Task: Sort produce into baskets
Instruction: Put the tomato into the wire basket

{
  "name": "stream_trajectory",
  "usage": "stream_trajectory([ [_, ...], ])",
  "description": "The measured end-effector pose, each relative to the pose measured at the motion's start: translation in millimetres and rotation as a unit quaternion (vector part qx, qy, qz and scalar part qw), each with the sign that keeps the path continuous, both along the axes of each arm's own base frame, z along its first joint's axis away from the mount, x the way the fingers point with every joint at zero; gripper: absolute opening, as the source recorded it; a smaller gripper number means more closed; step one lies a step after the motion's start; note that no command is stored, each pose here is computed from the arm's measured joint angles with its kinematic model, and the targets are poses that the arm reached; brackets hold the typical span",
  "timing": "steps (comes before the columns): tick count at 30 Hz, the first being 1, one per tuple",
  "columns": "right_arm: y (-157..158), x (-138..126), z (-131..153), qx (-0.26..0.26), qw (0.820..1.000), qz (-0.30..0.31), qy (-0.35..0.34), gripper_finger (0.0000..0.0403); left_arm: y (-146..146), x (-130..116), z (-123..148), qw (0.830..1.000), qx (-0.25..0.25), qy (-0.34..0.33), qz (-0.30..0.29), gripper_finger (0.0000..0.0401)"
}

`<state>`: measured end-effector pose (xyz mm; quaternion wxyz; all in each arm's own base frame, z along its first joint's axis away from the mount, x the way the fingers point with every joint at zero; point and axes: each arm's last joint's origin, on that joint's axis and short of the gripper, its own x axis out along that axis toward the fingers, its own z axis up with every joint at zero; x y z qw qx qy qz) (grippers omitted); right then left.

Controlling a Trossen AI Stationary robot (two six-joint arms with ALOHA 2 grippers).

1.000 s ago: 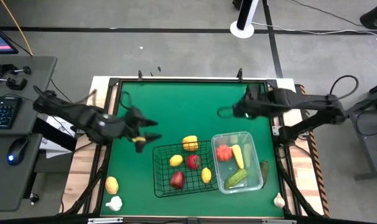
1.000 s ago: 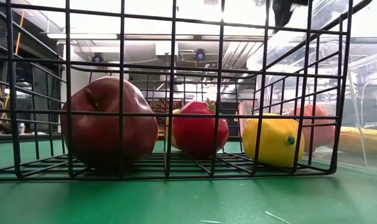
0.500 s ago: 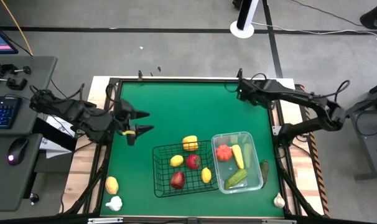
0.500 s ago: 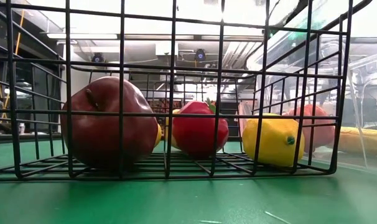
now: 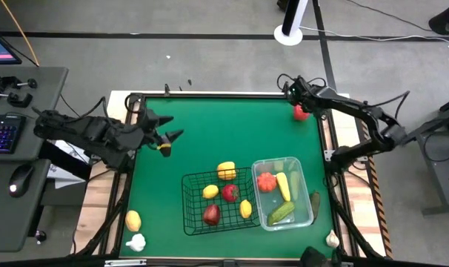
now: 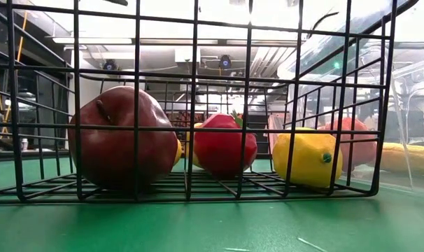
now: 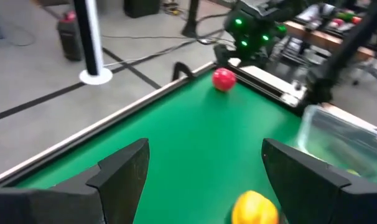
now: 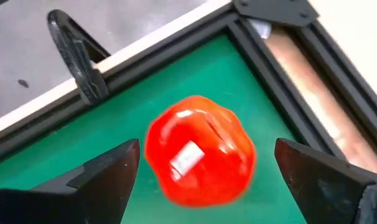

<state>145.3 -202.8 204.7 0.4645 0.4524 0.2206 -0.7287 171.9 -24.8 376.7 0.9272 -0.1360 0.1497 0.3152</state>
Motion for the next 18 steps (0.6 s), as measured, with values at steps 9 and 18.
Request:
stream_trajectory([
  [9, -13.2, 7.0, -30.1, 0.043, 0.998, 0.025, 0.048, 0.0365, 21.8, 4.2, -1.6, 0.998, -0.004, 0.005, 0.057, 0.0298],
  [18, -19.2, 10.7, -48.2, 0.072, 0.990, 0.070, 0.104, 0.0365, 30.0, 5.6, -2.7, 0.998, -0.020, 0.013, 0.050, 0.0298],
])
